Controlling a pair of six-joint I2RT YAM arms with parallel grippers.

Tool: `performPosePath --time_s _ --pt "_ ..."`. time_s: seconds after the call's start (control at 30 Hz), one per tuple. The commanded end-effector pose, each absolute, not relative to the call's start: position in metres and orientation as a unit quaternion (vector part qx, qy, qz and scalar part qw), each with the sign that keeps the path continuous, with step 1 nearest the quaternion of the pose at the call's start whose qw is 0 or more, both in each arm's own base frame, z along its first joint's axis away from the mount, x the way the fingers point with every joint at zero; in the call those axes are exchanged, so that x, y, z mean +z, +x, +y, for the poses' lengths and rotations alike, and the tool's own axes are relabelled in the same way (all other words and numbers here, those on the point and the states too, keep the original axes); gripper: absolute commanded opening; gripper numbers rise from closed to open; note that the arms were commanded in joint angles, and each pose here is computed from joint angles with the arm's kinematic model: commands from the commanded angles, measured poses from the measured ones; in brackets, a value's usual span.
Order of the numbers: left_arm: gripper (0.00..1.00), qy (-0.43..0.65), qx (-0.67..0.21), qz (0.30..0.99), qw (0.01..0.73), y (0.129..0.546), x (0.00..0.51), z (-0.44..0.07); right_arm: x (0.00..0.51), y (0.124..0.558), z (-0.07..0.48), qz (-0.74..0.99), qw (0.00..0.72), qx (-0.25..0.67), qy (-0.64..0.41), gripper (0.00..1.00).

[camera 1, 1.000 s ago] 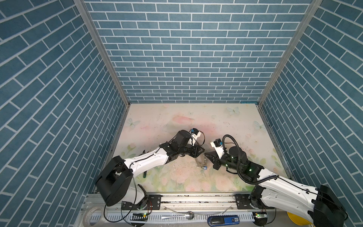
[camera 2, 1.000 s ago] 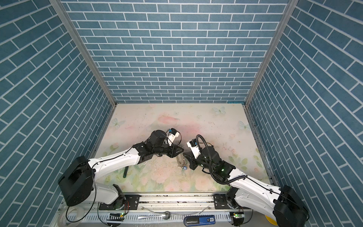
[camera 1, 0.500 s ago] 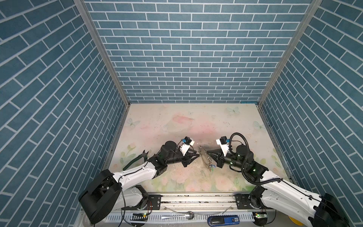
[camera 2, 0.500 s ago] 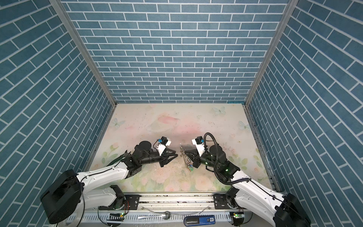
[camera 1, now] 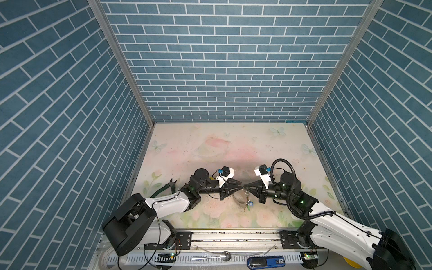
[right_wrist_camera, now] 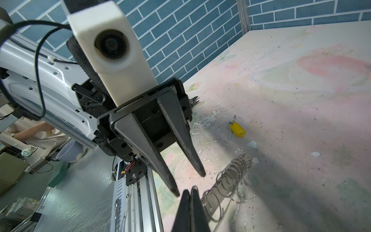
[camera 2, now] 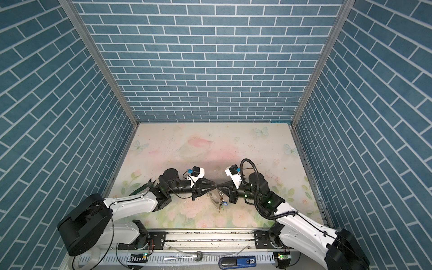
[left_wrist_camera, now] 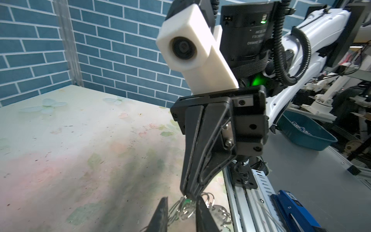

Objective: Put the keys on the keyring

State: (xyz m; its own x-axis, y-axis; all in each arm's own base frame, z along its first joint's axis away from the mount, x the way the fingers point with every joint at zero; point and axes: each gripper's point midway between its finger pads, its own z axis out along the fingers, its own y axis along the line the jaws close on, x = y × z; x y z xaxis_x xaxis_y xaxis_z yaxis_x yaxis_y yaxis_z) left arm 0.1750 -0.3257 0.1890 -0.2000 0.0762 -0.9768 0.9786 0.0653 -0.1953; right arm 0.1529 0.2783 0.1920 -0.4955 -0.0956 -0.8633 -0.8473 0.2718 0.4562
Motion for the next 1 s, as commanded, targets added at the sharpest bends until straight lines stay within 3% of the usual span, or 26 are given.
performPosePath --time_s 0.0,0.27,0.7,0.97 --pt "0.25 0.483 -0.530 0.545 0.435 0.162 0.195 -0.328 0.212 0.151 0.282 0.668 0.403 0.514 -0.357 0.00" --pt "0.29 0.500 -0.543 0.536 0.409 0.154 0.189 -0.330 0.215 0.146 0.282 0.662 0.398 0.521 -0.364 0.00" --pt "0.03 0.508 -0.556 0.530 0.390 0.149 0.189 -0.333 0.213 0.146 0.284 0.664 0.392 0.521 -0.365 0.00" --pt "0.00 0.503 -0.529 0.551 0.405 0.155 0.183 -0.329 0.205 0.158 0.271 0.696 0.416 0.467 -0.353 0.02"
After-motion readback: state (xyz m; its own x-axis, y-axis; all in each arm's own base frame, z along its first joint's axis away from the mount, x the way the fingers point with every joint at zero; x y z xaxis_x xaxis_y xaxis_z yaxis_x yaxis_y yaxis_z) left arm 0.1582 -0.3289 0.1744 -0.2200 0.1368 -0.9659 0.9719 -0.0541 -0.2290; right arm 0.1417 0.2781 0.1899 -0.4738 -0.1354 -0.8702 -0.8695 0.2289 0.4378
